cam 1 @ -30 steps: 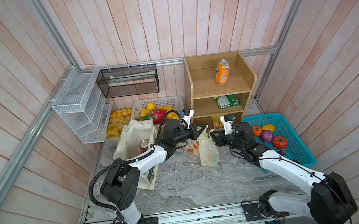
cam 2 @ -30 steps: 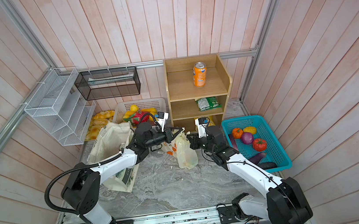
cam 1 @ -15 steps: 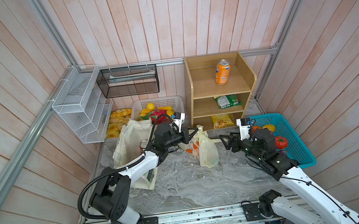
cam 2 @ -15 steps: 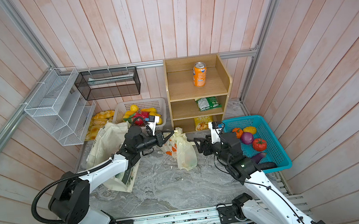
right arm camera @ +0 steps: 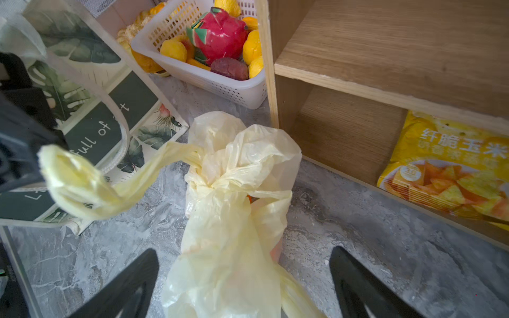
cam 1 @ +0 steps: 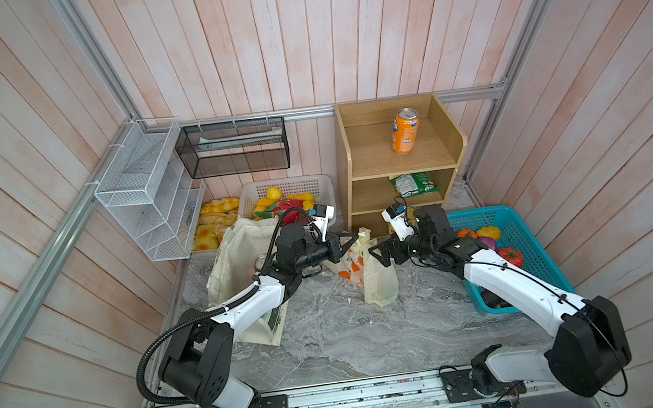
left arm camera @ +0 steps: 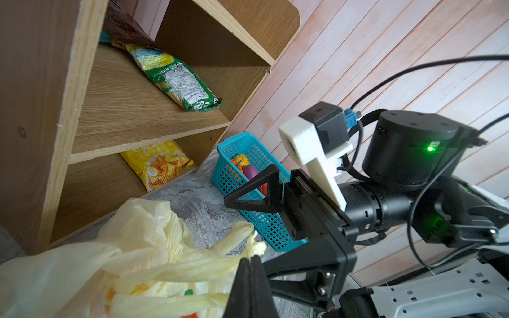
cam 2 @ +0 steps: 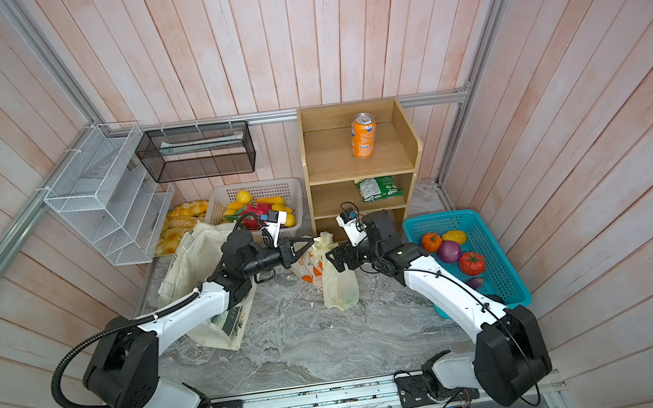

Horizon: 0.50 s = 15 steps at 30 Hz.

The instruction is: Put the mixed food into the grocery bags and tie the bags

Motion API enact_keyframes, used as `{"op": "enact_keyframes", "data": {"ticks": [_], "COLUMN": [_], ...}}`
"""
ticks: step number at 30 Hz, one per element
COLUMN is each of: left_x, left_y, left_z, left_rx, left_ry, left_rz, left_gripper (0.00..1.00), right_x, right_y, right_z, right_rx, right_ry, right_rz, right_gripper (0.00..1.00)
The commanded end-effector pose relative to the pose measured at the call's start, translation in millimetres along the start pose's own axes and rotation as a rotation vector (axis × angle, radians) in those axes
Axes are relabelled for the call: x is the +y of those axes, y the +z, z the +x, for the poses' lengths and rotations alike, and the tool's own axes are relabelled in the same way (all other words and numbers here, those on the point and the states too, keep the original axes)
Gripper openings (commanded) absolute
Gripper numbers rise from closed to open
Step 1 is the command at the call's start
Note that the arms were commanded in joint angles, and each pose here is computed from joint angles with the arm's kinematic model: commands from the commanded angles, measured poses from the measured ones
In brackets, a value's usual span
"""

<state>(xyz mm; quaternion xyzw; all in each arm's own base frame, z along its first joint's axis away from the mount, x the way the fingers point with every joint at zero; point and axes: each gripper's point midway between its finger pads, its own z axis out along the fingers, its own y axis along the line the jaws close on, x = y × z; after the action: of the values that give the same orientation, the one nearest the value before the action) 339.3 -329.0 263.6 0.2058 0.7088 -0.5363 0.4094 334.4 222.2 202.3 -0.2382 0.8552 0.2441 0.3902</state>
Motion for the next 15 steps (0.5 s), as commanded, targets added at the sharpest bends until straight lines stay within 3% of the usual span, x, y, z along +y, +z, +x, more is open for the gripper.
{"op": "enact_keyframes", "data": {"ticks": [1,13,15], "left_x": [-7,-7,-7], "left_y": [-6,-7,-7], "left_z": [-5,-7,-7], "left_rx": [-0.014,-0.009,-0.007], "left_ry": [0.037,0.037,0.036], "left_rz": [0.02,0.027,0.029], "left_gripper": [0.0,0.0,0.0], "right_x": [9,13,18], "right_y": [7,63,70], "right_z": [-7,14,20], "right_rx": [0.005,0.091,0.108], "right_ry": [-0.06,-0.037,-0.035], "right_rz": [-0.048,-0.166,-0.191], "right_gripper": [0.98,0.98,0.94]}}
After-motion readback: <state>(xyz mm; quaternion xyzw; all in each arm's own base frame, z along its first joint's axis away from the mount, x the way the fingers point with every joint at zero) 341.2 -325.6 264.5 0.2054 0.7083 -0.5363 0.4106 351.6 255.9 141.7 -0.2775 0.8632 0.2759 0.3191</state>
